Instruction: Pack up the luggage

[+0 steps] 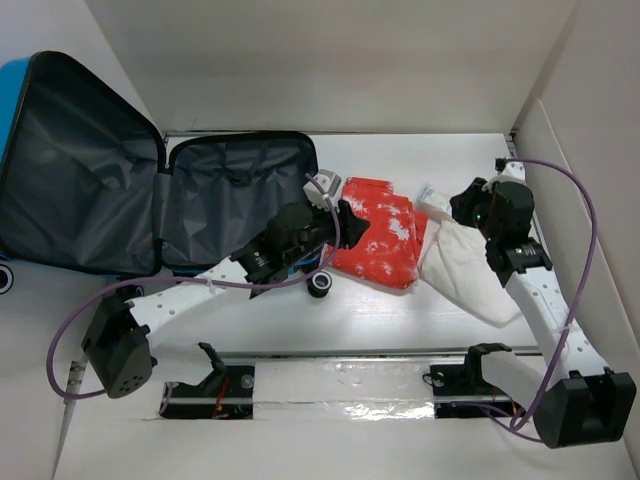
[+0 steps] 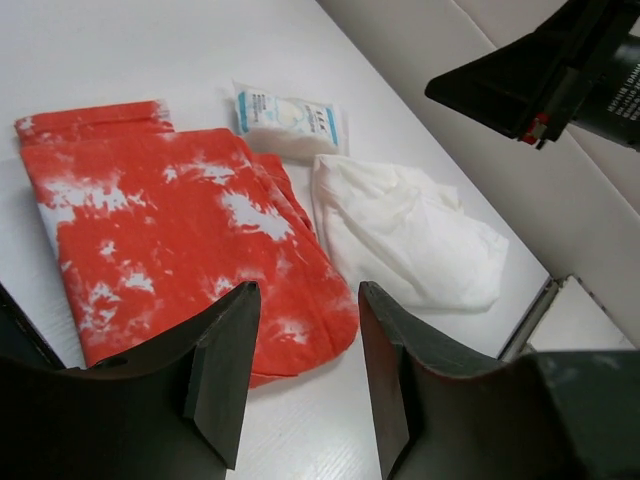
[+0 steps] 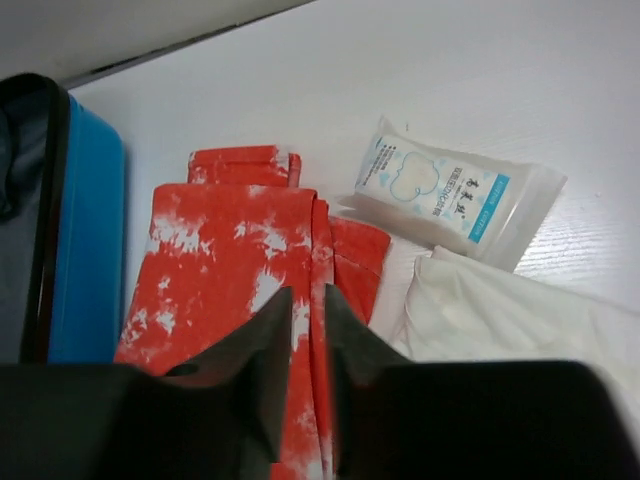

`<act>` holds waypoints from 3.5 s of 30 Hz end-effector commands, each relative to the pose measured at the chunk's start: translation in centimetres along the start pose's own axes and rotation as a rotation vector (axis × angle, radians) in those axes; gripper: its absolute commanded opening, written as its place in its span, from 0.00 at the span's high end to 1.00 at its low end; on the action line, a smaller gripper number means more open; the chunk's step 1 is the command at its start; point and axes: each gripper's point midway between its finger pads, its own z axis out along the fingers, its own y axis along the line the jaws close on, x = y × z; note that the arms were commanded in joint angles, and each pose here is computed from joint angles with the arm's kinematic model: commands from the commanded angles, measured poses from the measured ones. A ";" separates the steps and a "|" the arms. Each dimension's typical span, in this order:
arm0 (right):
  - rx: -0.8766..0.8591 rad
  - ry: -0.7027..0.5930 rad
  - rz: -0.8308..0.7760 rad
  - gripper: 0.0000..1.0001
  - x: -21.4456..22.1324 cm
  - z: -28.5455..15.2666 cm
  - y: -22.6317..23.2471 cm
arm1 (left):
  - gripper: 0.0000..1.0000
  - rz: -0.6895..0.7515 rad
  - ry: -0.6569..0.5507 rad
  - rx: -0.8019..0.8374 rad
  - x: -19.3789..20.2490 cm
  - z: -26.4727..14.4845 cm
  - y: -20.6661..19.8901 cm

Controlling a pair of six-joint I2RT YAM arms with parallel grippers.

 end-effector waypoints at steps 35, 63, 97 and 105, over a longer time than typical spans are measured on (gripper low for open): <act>-0.418 0.104 -0.072 0.26 4.9 -4.4 9.1 | 0.01 -0.639 0.146 -0.705 20.7 4.4 4.9; -0.489 0.054 -0.069 0.26 4.1 -6.2 10.8 | 0.11 -0.557 0.071 -0.788 13.7 12.9 14.8; -0.653 -0.069 -0.047 0.26 -0.4 -11.5 13.5 | 1.00 -0.553 0.064 -0.815 14.4 16.8 18.4; -0.614 -0.136 -0.016 0.27 -0.8 -12.0 12.5 | 1.00 -0.402 -0.014 -0.464 5.6 19.0 13.5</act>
